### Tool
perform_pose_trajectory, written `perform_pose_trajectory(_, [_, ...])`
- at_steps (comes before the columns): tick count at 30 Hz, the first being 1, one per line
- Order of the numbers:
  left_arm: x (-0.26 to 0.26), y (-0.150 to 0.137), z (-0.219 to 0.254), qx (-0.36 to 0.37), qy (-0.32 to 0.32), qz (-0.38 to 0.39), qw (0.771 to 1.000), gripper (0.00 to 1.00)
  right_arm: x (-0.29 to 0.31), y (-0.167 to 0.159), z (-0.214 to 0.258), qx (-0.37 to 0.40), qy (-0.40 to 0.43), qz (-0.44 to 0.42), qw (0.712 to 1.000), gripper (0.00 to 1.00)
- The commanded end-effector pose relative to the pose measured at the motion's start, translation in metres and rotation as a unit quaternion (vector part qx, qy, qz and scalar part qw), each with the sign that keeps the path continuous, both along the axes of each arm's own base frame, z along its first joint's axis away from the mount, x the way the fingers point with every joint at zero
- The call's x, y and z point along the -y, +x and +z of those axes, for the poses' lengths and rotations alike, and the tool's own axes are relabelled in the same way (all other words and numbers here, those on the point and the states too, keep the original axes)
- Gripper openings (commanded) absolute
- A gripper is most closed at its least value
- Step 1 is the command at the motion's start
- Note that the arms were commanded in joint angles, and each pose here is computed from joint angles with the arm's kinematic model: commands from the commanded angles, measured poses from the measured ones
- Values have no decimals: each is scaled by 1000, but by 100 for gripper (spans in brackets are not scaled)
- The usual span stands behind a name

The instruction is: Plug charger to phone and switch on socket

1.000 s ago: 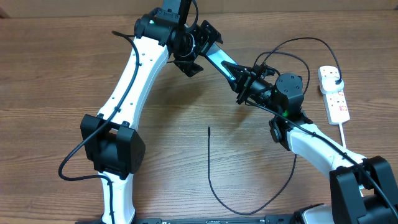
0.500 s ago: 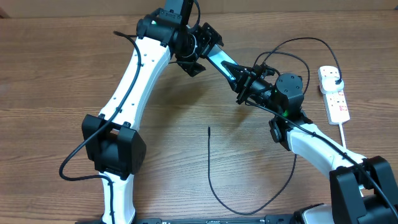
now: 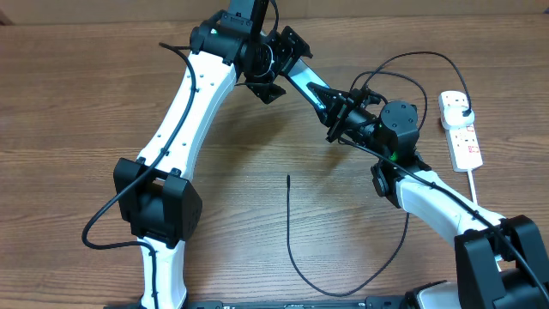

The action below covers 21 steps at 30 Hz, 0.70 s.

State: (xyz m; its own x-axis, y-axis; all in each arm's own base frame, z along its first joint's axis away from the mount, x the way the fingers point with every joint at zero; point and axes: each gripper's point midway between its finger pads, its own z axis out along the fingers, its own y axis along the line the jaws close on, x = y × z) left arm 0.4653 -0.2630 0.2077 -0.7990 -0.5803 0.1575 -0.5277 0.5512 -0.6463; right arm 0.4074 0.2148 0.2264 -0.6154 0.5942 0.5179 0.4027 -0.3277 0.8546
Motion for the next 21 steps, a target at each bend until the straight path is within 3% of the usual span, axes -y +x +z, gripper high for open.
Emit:
perform_pose_trajectory(1, [3, 2, 15, 16, -8, 8, 1000, 95, 2, 5, 16, -28, 54, -16, 998, 4])
perform_pose_trajectory(7, [-4, 6, 12, 26, 13, 17, 999, 99, 2, 5, 9, -43, 49, -17, 998, 4])
perform_pose_trajectory(16, [-11, 12, 0, 8, 3, 18, 1000, 86, 0, 2, -2, -68, 41, -11, 997, 4])
perform_pose_trajectory(21, [-7, 14, -4, 26, -16, -37, 999, 90, 0, 2, -2, -68, 41, -11, 997, 4])
